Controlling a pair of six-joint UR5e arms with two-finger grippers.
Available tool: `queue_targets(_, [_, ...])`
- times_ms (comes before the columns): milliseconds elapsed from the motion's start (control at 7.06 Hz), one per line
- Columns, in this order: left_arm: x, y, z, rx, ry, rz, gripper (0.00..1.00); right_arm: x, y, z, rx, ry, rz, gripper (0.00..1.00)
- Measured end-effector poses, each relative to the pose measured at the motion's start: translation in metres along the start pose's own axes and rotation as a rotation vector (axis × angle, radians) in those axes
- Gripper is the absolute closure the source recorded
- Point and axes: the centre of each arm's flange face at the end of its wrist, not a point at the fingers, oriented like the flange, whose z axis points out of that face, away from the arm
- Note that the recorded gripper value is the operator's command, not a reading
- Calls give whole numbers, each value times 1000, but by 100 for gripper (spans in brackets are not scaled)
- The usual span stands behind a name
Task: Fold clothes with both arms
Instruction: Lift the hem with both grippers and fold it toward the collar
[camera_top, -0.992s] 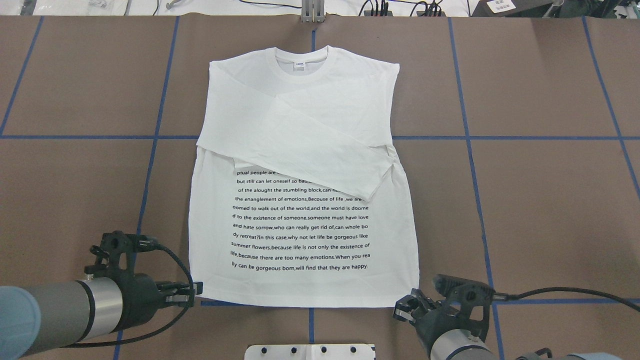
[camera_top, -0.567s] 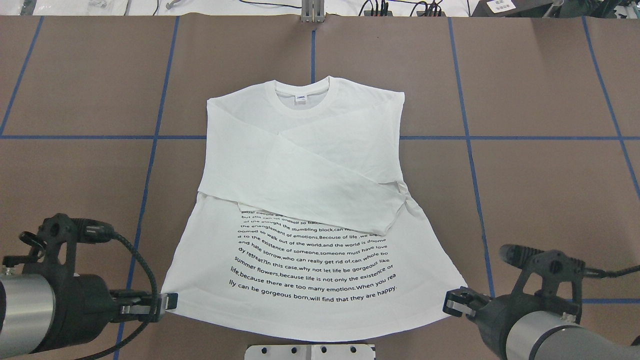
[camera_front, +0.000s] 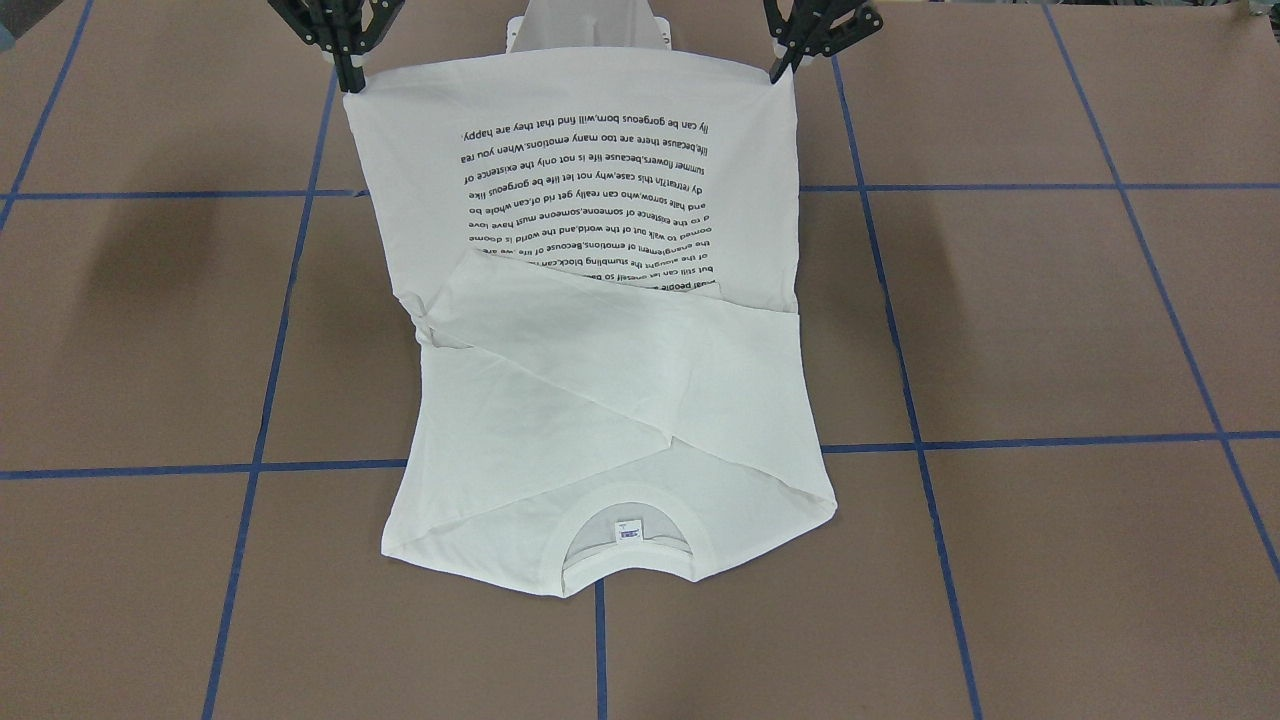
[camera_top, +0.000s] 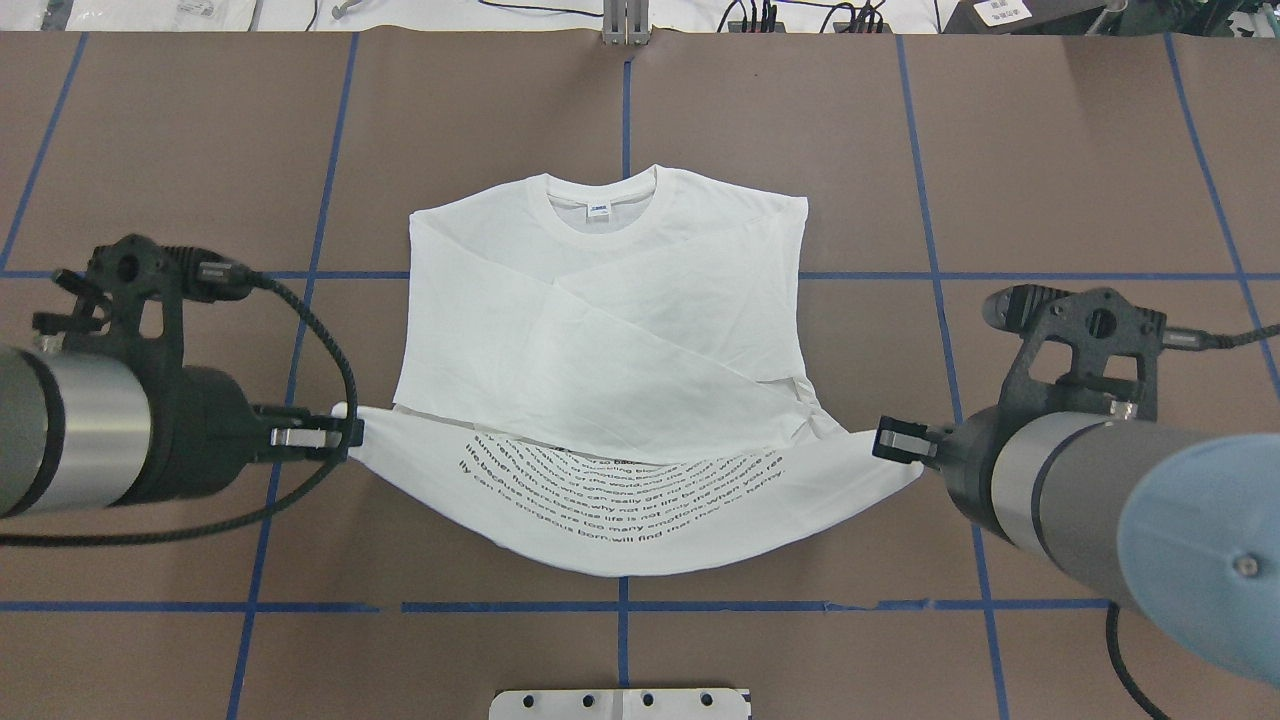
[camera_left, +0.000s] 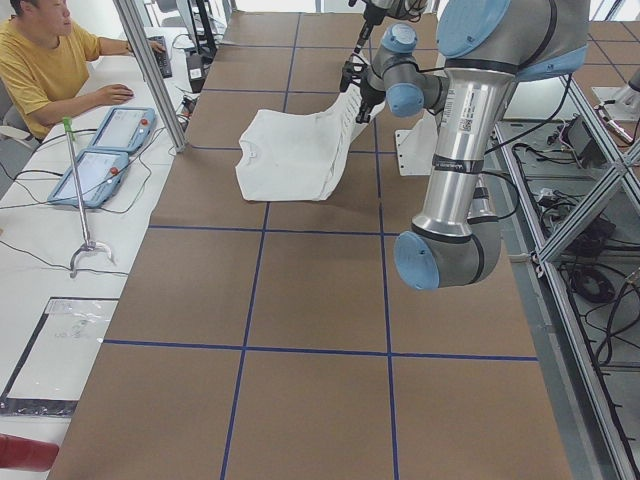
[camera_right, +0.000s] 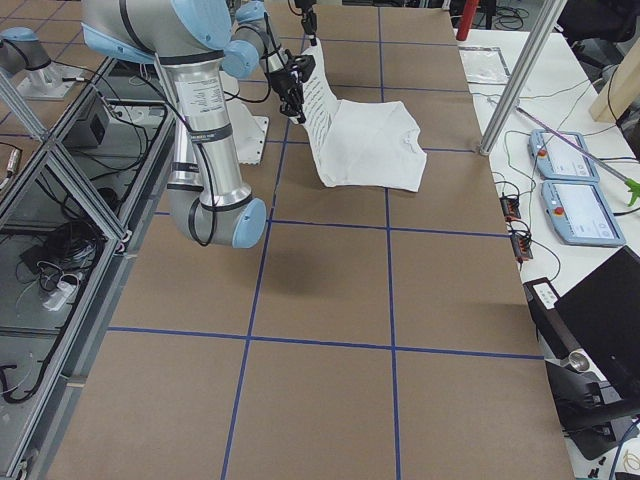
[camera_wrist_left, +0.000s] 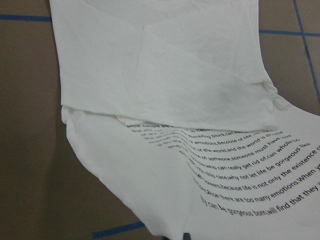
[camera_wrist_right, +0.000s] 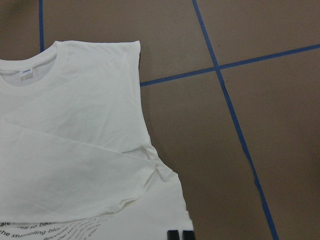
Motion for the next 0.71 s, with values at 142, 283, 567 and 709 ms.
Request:
queue_targets(142, [-5, -36, 17, 45, -53, 10, 100, -7, -34, 12, 26, 39, -4, 100])
queue_targets(283, [-15, -73, 36, 81, -114, 26, 100, -20, -69, 31, 55, 79, -7, 100])
queue_targets(567, [-33, -134, 81, 119, -193, 39, 100, -52, -129, 100, 106, 110, -1, 100])
queue_targets(709, [-45, -158, 116, 137, -213, 36, 100, -66, -151, 144, 122, 116, 7, 100])
